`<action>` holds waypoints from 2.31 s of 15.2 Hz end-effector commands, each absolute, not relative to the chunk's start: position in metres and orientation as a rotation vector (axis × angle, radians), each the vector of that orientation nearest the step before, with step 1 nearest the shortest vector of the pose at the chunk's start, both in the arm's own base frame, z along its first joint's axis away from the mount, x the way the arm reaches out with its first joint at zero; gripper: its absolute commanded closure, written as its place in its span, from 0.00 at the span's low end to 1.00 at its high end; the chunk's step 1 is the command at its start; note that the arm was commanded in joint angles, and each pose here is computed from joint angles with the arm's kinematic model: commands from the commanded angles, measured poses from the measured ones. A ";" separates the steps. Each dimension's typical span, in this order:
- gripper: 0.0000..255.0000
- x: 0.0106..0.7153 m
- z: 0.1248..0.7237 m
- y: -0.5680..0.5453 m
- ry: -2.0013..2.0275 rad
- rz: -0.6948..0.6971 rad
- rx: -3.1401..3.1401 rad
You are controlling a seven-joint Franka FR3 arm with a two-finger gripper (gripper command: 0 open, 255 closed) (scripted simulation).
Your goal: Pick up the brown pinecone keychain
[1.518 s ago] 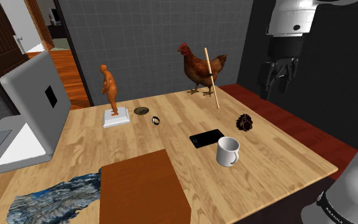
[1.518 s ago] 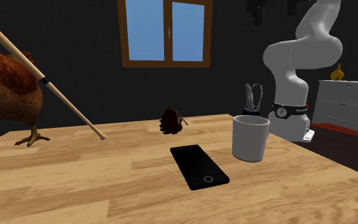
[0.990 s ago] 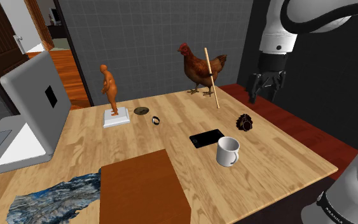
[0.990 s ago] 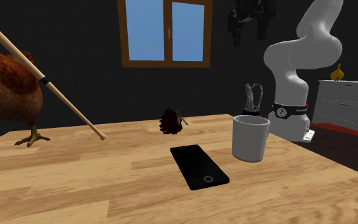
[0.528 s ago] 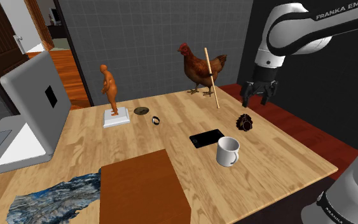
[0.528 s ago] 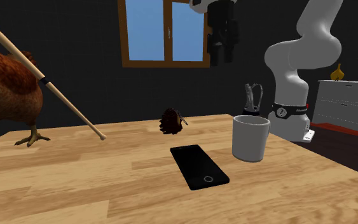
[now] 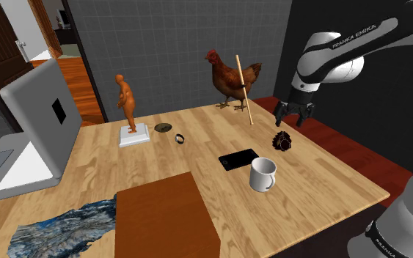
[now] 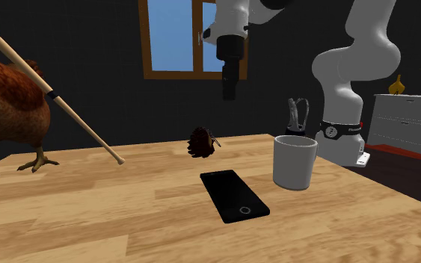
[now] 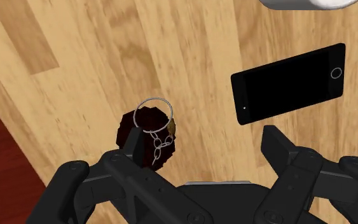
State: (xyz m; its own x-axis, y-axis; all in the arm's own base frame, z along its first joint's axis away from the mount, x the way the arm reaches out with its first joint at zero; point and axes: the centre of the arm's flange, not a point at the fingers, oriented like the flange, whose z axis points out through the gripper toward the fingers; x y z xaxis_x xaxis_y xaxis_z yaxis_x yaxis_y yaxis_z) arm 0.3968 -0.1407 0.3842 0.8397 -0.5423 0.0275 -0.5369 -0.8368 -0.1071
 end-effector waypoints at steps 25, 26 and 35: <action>1.00 0.424 0.281 -0.218 1.102 -0.195 -2.816; 1.00 0.424 0.281 -0.218 1.102 -0.195 -2.816; 1.00 0.423 0.324 -0.218 1.102 -0.194 -2.816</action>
